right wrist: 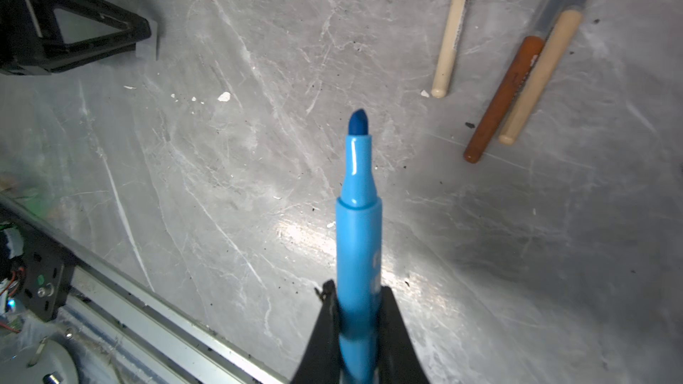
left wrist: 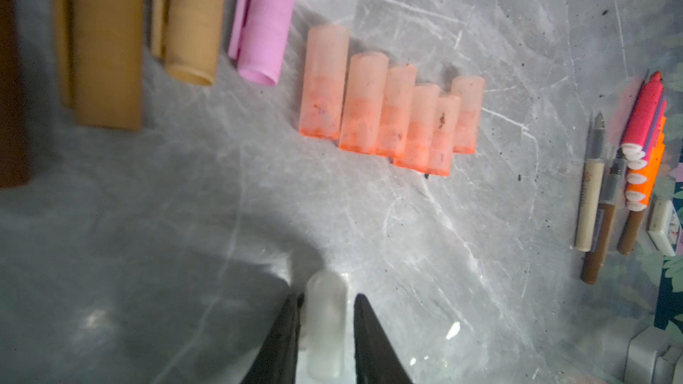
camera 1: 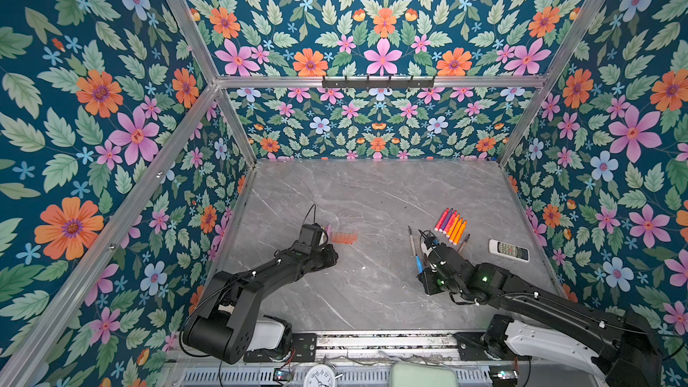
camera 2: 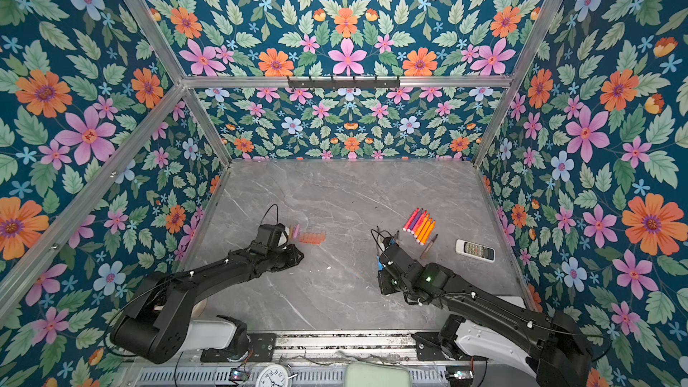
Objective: Remove pen caps from pens
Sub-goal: Place the pen cap at the middle-left of the table, then move the pen to the middle-right of the table.
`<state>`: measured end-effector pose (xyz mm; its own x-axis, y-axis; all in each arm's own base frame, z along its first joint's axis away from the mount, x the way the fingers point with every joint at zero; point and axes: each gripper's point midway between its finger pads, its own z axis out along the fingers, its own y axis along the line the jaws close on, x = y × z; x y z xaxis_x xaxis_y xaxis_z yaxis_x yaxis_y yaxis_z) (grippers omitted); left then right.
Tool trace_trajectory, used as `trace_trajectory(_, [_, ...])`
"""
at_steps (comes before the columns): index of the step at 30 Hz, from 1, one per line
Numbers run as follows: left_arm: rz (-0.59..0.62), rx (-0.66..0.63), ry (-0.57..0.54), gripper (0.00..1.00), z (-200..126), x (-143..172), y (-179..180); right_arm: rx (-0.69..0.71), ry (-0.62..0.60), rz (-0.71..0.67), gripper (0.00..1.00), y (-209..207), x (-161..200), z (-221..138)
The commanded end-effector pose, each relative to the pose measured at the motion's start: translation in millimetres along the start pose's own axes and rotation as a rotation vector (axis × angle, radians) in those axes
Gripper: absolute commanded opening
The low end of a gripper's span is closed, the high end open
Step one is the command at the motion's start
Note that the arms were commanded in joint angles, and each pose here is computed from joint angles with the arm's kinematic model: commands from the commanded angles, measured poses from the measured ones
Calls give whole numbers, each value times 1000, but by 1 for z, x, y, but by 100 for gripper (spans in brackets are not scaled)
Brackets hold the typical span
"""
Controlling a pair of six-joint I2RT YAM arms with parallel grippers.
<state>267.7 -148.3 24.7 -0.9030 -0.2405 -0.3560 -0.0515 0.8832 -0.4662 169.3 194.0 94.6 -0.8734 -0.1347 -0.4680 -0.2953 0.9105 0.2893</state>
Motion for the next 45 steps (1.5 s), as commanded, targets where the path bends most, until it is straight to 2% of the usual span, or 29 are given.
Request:
trace_trajectory(1, [14, -35, 7, 31, -3, 2, 6, 25, 3, 13, 0, -5, 2, 0])
trace_trajectory(8, [14, -27, -5, 32, -5, 1, 4, 44, 5, 20, 0, -9, 2, -1])
trace_trajectory(11, [15, -7, -29, 32, -13, -4, -3, 60, 20, 63, 0, -18, 2, 1])
trace_trajectory(19, [76, 153, -237, 32, -67, -31, -39, 4, 15, 150, 0, -42, -19, -4])
trace_trajectory(22, [93, 119, -324, 34, -80, -32, -27, -6, 22, 159, 0, -44, -27, -1])
trace_trajectory(28, [113, 13, -453, 38, -96, -29, 4, -89, 64, 153, 0, -23, -45, 21])
trace_trajectory(31, [138, 62, -490, 39, -99, -29, -2, -117, 75, 168, 0, -15, -58, 36])
trace_trajectory(35, [141, 55, -505, 39, -97, -30, 1, -138, 98, 193, 0, -6, -75, 54])
trace_trajectory(41, [147, 54, -480, 39, -91, -28, 1, 8, 138, 240, 0, -25, -91, 90])
trace_trajectory(45, [149, 64, -489, 38, -92, -28, 1, 113, 177, 266, 0, -43, -88, 118])
